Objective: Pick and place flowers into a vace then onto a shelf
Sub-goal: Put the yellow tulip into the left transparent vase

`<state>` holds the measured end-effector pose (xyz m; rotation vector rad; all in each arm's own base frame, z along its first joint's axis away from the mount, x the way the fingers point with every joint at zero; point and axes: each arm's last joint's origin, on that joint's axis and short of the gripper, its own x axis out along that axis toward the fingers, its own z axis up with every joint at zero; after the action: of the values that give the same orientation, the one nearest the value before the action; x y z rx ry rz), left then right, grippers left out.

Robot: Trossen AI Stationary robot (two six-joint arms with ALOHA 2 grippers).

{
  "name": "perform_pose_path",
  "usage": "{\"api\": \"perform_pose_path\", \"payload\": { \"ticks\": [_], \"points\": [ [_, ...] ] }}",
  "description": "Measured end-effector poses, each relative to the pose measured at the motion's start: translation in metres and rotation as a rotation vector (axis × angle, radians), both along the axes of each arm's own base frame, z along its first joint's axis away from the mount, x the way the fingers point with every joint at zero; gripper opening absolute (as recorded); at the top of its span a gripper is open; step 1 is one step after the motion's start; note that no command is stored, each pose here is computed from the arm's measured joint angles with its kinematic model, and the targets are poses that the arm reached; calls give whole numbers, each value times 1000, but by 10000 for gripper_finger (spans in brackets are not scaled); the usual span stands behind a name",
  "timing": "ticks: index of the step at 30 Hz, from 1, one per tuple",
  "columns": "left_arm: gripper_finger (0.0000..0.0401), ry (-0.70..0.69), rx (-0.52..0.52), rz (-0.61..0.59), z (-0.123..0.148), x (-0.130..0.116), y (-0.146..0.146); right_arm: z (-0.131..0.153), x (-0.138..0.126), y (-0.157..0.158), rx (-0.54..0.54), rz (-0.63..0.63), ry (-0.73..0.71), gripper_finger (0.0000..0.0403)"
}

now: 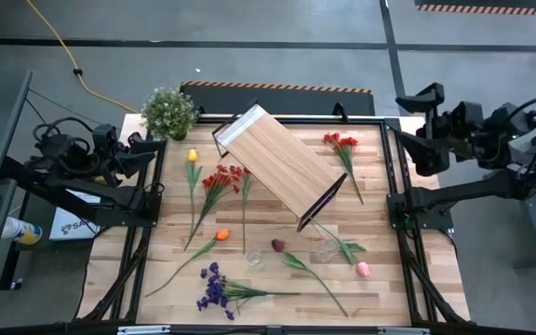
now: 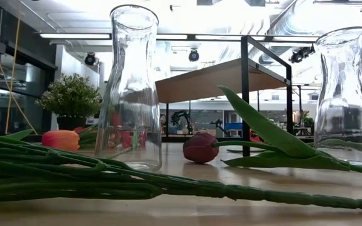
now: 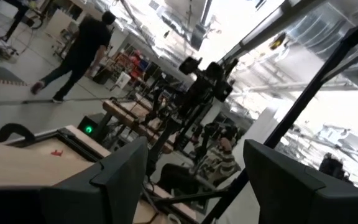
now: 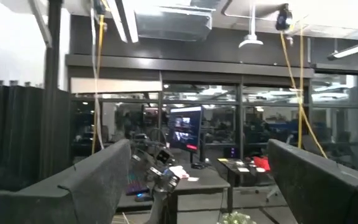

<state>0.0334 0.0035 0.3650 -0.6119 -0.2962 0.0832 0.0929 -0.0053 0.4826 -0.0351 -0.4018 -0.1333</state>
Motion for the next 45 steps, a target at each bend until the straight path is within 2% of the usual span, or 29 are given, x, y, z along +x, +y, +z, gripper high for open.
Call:
{"api": "perform_pose_path", "payload": {
  "ticks": [6,15,22,30,36,45],
  "points": [
    [299,98,32,-3,24,14,-3,0,-1,-1,11,-25,0,366],
    [298,382,69,39,74,35,-7,-2,0,-1,11,-29,24,366],
    [298,591,58,66,96,51,-10,-6,1,-1,11,-29,60,366],
    [298,730,25,99,96,67,-12,-9,2,-2,48,-61,89,366],
    [298,759,2,106,93,67,-13,-16,3,-6,89,-181,165,365],
    [298,847,-125,147,83,60,-11,-23,3,-10,132,-338,224,366]
  ]
}}
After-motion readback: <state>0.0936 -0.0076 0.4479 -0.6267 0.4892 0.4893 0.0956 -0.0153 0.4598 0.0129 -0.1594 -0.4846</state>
